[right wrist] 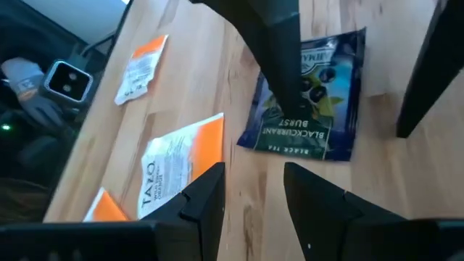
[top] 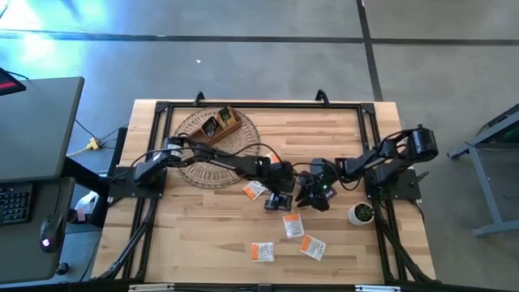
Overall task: Pick & Place Tea
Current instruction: Put the purple tea bag into the middle section of the wooden organizer
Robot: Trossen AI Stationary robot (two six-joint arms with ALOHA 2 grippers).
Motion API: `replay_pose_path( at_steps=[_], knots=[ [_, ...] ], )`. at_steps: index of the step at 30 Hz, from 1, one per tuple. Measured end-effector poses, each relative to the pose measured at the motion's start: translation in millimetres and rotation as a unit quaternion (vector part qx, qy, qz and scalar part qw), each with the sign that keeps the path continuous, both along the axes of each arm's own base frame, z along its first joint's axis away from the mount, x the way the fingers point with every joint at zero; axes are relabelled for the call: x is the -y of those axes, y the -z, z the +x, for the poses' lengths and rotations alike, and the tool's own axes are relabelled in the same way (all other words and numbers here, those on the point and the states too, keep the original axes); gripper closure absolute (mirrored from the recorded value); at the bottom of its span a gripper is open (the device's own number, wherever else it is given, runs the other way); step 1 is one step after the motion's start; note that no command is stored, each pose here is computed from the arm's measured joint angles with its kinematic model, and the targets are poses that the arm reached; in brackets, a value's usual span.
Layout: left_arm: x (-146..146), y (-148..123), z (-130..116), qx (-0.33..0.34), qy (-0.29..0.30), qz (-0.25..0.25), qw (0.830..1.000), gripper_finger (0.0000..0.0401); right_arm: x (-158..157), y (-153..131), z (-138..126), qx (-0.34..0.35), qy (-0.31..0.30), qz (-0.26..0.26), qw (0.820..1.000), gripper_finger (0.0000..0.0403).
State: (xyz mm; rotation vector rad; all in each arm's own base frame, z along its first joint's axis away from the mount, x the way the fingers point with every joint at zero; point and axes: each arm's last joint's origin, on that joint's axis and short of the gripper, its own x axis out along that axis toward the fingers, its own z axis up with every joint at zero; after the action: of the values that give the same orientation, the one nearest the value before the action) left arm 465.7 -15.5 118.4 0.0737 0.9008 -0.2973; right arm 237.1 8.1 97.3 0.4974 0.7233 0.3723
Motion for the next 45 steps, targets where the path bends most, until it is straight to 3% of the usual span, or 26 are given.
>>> replay_pose_path(
  at_steps=[6,11,16,24,28,31,37,42,45],
  knots=[
    [-0.9,8.9,-3.3,-0.033,-0.017,0.006,0.999,0.0199,-4.7,0.0,0.1,0.011,-0.016,-0.019,1.0,0.0265],
    [-2.0,14.7,-2.8,-0.042,-0.036,-0.001,0.998,0.0295,-4.9,0.2,0.1,0.011,-0.012,-0.024,1.0,0.0265],
    [-7.0,15.1,-2.3,-0.053,-0.123,-0.026,0.991,0.0391,-3.6,0.6,0.6,0.012,0.005,-0.042,0.999,0.0265],
    [-11.9,9.2,-3.2,-0.06,-0.19,-0.068,0.978,0.0398,-2.7,1.0,0.9,0.011,0.02,-0.056,0.998,0.0265],
    [-11.5,-4.6,-5.1,-0.066,-0.251,-0.128,0.957,0.0397,0.9,4.7,-0.4,-0.024,0.09,-0.073,0.993,0.0265],
    [-5.9,-6.1,-5.6,-0.076,-0.283,-0.159,0.943,0.0399,3.4,7.5,-2.5,-0.069,0.16,-0.051,0.983,0.0265],
    [8.5,-8.7,-6.4,-0.066,-0.308,-0.143,0.938,0.0399,1.1,2.2,1.1,-0.074,0.14,0.049,0.986,0.0265],
    [10.7,-8.9,-6.6,-0.066,-0.317,-0.146,0.935,0.0399,1.9,5.4,0.7,-0.136,0.145,0.038,0.979,0.0265],
    [10.9,-9.4,-6.0,-0.061,-0.321,-0.144,0.934,0.0399,0.5,5.0,0.6,-0.141,0.134,0.059,0.979,0.0265]
  ],
)
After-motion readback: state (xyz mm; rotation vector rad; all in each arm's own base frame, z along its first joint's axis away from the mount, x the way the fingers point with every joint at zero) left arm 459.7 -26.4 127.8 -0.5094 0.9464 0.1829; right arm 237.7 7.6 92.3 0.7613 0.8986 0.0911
